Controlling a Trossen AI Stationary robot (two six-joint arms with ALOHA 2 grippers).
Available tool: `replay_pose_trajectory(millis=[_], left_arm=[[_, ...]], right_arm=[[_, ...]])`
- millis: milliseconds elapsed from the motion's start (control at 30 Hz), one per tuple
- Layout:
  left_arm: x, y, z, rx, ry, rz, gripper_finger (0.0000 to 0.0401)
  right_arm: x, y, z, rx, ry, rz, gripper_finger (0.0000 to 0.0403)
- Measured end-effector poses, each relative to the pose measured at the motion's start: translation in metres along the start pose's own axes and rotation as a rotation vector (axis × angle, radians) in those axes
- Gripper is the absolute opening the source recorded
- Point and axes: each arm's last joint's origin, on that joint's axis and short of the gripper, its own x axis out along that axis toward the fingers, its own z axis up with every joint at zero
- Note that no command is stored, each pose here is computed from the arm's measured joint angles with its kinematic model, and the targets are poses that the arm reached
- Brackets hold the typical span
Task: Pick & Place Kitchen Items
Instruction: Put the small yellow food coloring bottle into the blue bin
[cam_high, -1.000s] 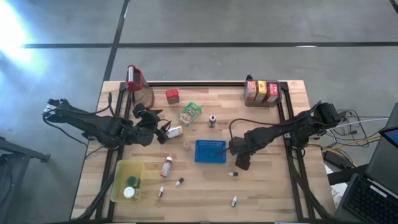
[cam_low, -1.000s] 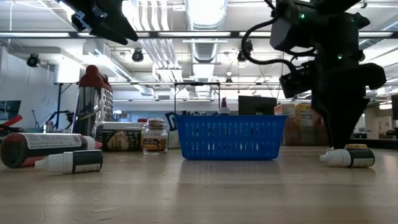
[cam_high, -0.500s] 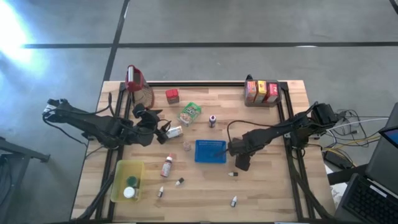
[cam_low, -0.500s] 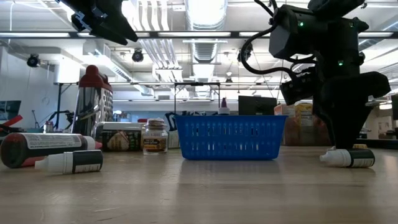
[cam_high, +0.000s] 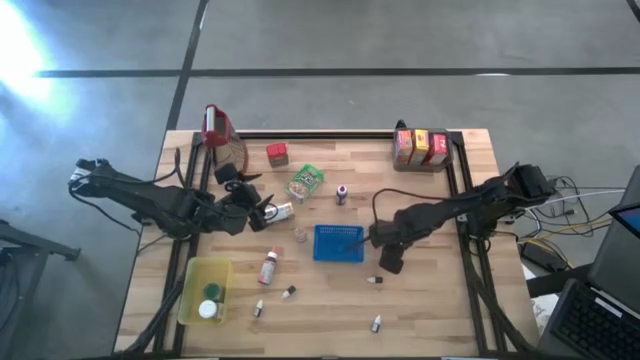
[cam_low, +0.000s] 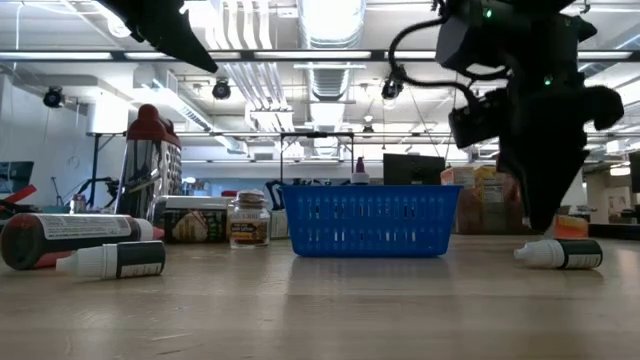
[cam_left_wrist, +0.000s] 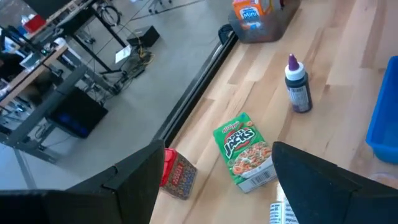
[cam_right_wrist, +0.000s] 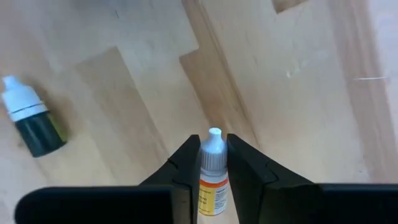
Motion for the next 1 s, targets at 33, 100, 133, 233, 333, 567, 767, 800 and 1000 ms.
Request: replay_pose_trajectory(millis=[33, 100, 133, 233, 333, 567, 767, 800, 1000], left_arm=[[0.0, 0.0, 0.0, -0.01, 0.0, 0.0, 0.03], [0.0, 0.0, 0.0, -0.051, 0.001, -0.001, 0.03], [0.0, 0.0, 0.0, -0.08, 0.0, 0.0, 0.03], [0.001, -0.001, 0.0, -0.158, 0.001, 0.0, 0.03], [0.001, -0.001, 0.001, -0.226, -0.007, -0.003, 0.03], [0.002, -0.003, 0.001, -0.365, -0.004, -0.002, 0.03], [0.01, -0.011, -0.001, -0.358, 0.015, 0.028, 0.0301], [0.011, -0.013, -0.001, -0.37, 0.015, 0.04, 0.03], [0.02, -0.023, -0.004, -0.43, 0.02, 0.101, 0.03]], right_arm=[[-0.003, 0.0, 0.0, 0.0, -0.01, 0.007, 0.0056], [-0.01, -0.001, -0.002, -0.002, -0.024, 0.018, 0.0063], [-0.014, -0.001, -0.003, -0.003, -0.034, 0.025, 0.0066], [-0.029, -0.001, -0.006, -0.01, -0.085, 0.061, 0.0066], [-0.046, 0.0, -0.011, -0.026, -0.165, 0.079, 0.0058], [-0.09, 0.001, -0.02, -0.063, -0.492, 0.105, 0.0057], [-0.117, 0.011, -0.017, -0.2, -0.782, 0.163, 0.006], [-0.12, 0.013, -0.017, -0.23, -0.824, 0.173, 0.0058], [-0.125, 0.024, -0.006, -0.385, -1.092, 0.193, 0.0055]])
